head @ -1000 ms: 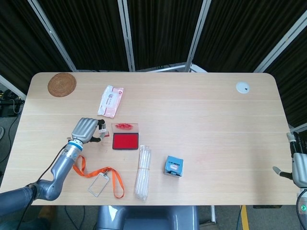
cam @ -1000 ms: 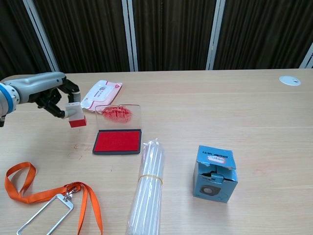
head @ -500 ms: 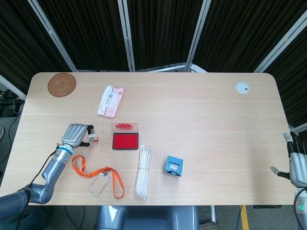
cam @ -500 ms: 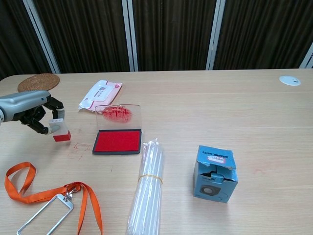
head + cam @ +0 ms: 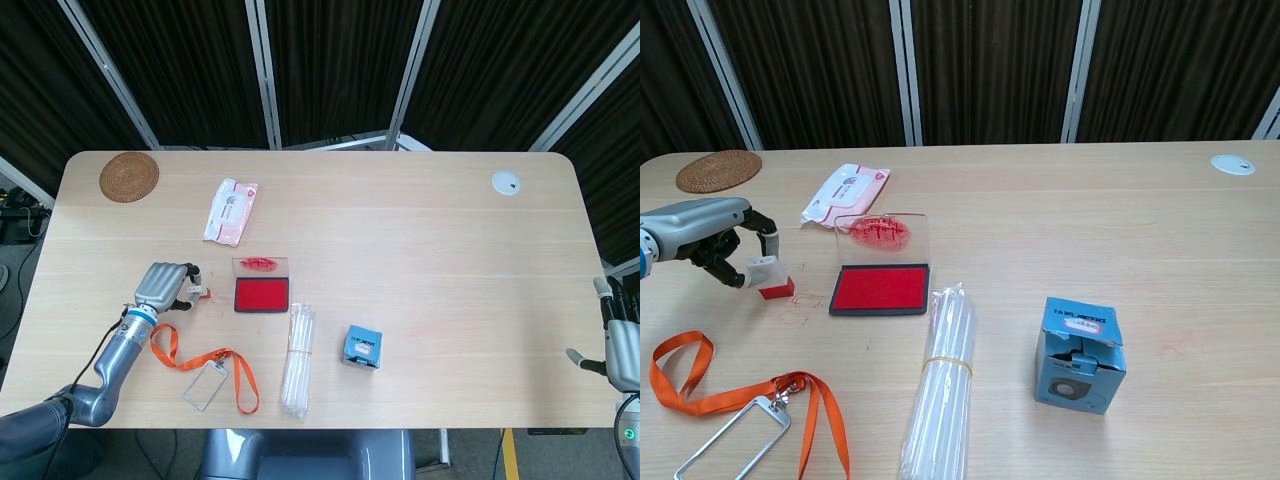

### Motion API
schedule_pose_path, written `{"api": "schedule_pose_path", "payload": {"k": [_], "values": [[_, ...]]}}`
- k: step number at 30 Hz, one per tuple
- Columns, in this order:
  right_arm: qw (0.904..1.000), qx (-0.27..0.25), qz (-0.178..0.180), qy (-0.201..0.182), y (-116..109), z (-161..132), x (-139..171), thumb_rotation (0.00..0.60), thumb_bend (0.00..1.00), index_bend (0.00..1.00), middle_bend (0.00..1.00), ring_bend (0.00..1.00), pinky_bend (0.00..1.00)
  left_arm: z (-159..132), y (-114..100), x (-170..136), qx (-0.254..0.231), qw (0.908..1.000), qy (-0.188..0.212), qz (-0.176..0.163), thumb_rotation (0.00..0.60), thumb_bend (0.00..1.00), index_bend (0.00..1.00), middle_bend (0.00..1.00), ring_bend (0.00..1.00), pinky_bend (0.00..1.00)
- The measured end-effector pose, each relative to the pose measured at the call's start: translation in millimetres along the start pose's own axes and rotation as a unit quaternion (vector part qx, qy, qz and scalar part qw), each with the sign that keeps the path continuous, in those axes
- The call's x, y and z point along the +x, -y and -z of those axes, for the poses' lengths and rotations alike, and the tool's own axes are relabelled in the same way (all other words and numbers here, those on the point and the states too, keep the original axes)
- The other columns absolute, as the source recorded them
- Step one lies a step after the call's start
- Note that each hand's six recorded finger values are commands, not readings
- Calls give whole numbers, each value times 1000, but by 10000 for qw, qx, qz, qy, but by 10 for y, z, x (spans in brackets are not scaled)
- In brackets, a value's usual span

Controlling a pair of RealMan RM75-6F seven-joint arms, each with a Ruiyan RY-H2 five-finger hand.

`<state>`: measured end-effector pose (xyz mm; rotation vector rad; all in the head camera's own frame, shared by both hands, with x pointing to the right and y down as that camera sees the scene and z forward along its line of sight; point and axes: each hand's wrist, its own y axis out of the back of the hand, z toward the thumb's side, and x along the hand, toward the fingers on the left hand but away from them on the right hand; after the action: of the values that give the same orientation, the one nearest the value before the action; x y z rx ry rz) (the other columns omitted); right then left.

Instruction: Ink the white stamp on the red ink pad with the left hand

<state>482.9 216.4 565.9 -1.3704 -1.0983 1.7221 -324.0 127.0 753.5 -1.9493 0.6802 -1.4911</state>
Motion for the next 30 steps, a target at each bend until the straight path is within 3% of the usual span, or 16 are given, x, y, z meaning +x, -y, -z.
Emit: {"api": "schedule_pose_path", "payload": {"k": [12, 17, 20, 24, 26, 30], "values": [[10000, -54, 23, -14, -24, -7, 7, 600, 0, 0, 0, 0, 0, 3, -78, -52, -66, 9999, 15, -94, 600, 188, 337, 257, 787, 764], [9998, -147, 68, -92, -74, -43, 36, 600, 0, 0, 0, 0, 0, 77, -342, -219, -225, 9982, 56, -547, 600, 121, 337, 243, 734, 724], [9997, -184, 74, -136, -90, -60, 52, 600, 0, 0, 0, 0, 0, 137, -566, -389, -334, 9941, 130, -1028, 600, 65, 322, 202, 620, 618], [9995, -218, 60, -218, -94, -90, 77, 600, 0, 0, 0, 0, 0, 251, -818, -679, -445, 9855, 184, -1630, 600, 1, 162, 22, 274, 221], [9993, -237, 38, -291, -86, -116, 92, 600, 0, 0, 0, 0, 0, 340, -909, -879, -445, 9816, 127, -1851, 600, 0, 82, 0, 144, 74], [9983, -233, 39, -524, -77, -192, 121, 600, 0, 0, 0, 0, 0, 502, -950, -1270, -373, 9787, -156, -2011, 600, 0, 6, 0, 27, 0]]}}
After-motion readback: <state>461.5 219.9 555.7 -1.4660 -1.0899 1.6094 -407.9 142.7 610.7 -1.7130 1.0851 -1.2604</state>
